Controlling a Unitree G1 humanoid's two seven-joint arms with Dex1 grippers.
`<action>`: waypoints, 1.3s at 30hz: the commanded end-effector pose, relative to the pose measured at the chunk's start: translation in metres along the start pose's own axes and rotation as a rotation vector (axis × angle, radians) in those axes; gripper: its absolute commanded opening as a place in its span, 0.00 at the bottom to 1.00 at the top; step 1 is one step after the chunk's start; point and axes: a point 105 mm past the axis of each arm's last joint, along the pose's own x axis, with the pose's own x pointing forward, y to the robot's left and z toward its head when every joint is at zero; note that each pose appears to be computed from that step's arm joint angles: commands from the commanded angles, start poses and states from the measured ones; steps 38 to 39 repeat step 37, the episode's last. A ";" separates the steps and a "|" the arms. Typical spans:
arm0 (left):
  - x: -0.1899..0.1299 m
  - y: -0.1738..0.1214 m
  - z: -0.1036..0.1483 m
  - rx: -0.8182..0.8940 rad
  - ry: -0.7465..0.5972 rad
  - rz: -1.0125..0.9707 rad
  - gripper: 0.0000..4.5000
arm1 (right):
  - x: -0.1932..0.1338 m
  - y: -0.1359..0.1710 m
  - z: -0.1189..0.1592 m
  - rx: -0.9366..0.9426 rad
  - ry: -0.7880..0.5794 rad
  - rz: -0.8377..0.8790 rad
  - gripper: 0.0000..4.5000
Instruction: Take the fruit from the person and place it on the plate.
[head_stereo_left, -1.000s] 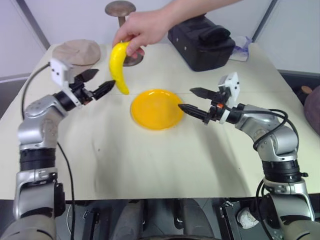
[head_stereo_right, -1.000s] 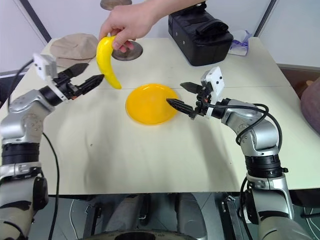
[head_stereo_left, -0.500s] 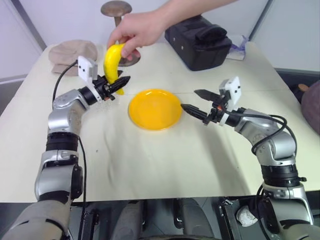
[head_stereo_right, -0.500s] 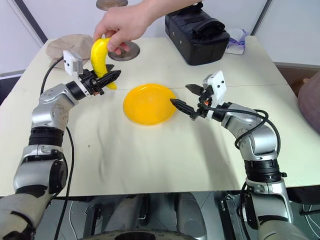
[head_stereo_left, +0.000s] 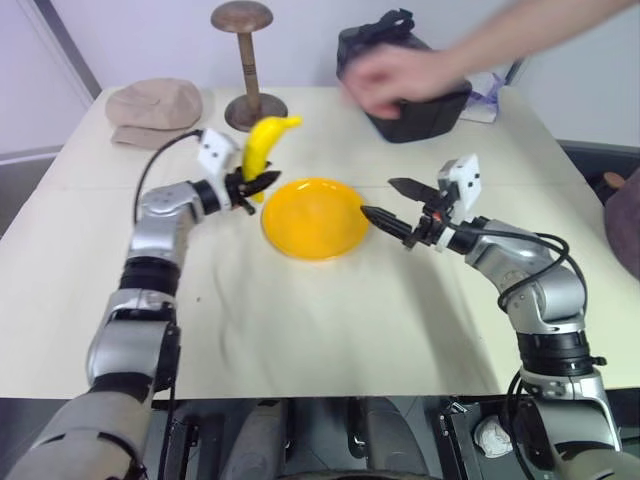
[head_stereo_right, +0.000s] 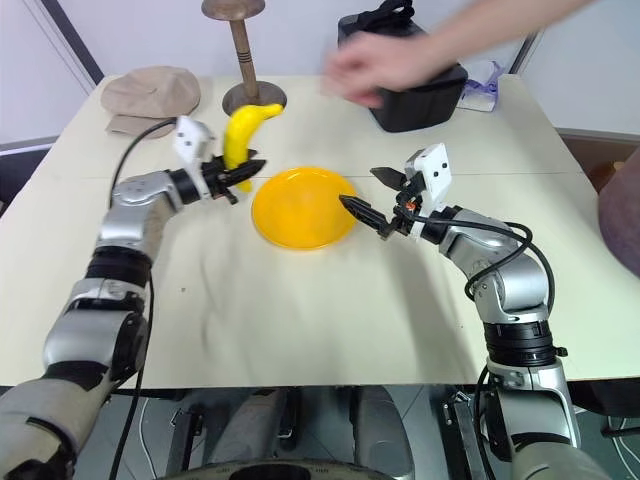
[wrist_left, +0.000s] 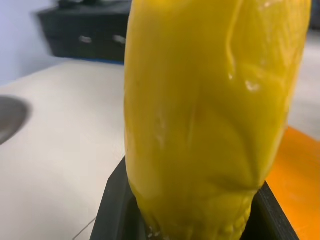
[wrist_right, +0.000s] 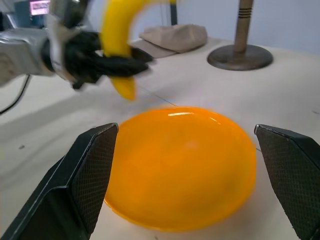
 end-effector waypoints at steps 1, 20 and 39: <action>0.015 -0.004 0.011 0.108 0.022 -0.048 0.19 | 0.000 0.001 0.011 -0.034 -0.046 -0.010 1.00; 0.028 -0.013 0.006 0.246 0.105 -0.139 1.00 | -0.009 0.002 0.007 -0.026 -0.060 -0.073 1.00; -0.099 0.064 0.028 -0.043 -0.149 0.349 1.00 | -0.011 -0.044 0.015 -0.087 -0.105 -0.238 1.00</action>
